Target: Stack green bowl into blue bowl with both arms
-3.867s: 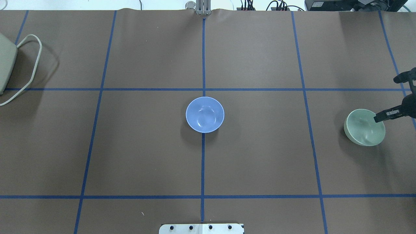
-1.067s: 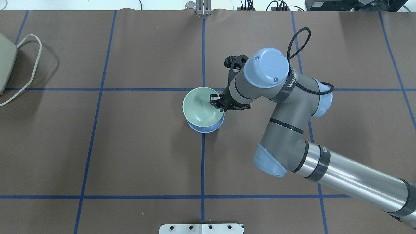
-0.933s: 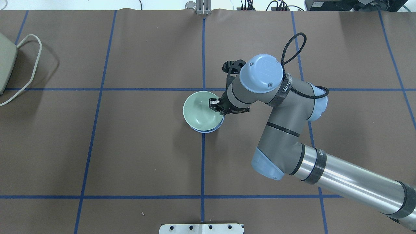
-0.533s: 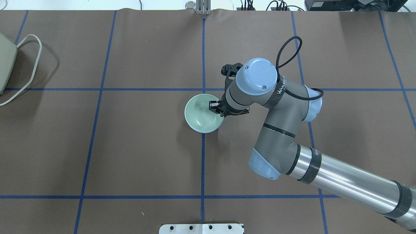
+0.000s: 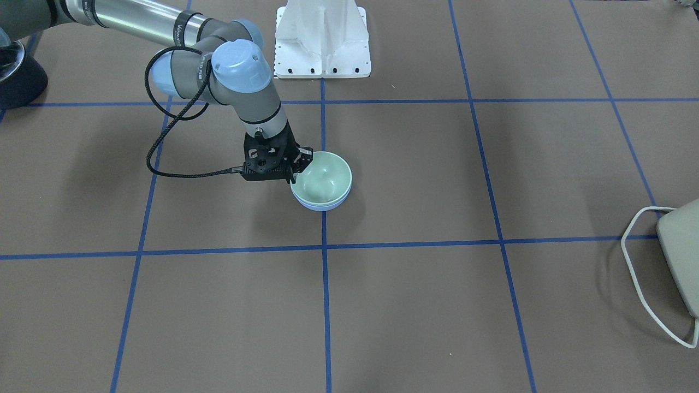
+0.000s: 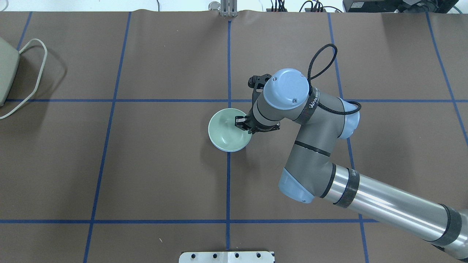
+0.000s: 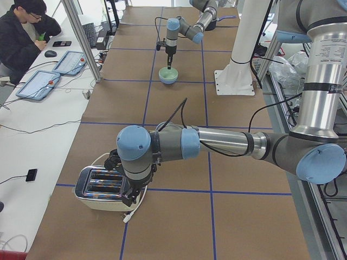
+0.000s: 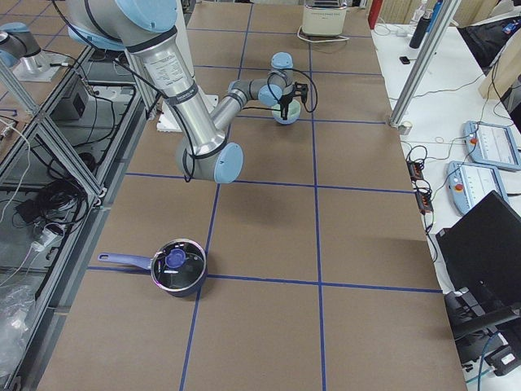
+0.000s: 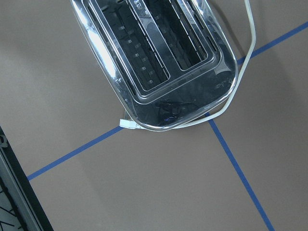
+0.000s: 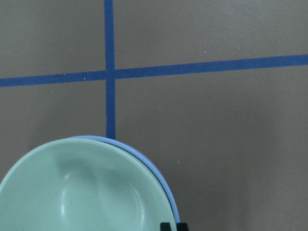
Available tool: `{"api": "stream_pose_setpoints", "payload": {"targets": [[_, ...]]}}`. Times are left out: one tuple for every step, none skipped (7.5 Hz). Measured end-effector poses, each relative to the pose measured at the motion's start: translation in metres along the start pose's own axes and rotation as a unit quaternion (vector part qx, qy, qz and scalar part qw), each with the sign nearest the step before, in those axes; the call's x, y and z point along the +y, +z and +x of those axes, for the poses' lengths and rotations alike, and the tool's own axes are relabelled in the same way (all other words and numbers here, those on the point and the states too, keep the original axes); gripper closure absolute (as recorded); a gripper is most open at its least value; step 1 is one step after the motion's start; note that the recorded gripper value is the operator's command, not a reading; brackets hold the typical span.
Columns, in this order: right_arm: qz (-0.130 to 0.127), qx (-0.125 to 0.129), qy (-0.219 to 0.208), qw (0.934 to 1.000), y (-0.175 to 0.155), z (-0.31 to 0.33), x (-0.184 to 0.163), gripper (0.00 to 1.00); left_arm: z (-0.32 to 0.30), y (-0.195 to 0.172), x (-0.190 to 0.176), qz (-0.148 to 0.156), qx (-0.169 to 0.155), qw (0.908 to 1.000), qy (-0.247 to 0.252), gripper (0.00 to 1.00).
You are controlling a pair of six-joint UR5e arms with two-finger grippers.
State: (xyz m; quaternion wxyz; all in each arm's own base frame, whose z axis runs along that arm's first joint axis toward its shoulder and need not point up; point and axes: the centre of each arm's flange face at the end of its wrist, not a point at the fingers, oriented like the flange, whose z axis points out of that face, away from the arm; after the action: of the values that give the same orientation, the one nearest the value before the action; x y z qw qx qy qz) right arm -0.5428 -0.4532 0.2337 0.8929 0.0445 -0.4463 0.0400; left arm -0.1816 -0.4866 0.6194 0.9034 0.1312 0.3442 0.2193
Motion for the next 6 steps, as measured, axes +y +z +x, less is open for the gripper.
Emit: {"api": "stream_pose_setpoints", "payload": {"targets": [[0.000,-0.002,0.001,1.0000,0.000,-0.001,0.000,0.22,0.000,0.000,0.000,0.000,0.000,1.0000,0.000,0.02],[0.001,-0.004,0.002,1.0000,-0.001,-0.001,0.000,0.00,0.000,0.001,0.001,0.000,0.000,1.0000,-0.001,0.02],[0.006,-0.002,0.003,1.0000,-0.001,-0.001,-0.001,0.00,0.000,0.002,0.002,-0.001,0.001,1.0000,-0.001,0.02],[0.016,0.000,0.003,0.9999,-0.004,0.002,-0.006,0.00,0.000,0.002,0.003,-0.001,0.001,1.0000,-0.002,0.02],[0.027,0.002,0.005,0.9996,-0.013,0.008,-0.020,0.00,0.000,0.003,0.004,-0.002,0.002,1.0000,-0.002,0.02],[0.035,0.002,0.005,0.9994,-0.027,0.020,-0.043,0.00,0.000,0.004,0.004,-0.003,0.002,1.0000,-0.006,0.02]]}}
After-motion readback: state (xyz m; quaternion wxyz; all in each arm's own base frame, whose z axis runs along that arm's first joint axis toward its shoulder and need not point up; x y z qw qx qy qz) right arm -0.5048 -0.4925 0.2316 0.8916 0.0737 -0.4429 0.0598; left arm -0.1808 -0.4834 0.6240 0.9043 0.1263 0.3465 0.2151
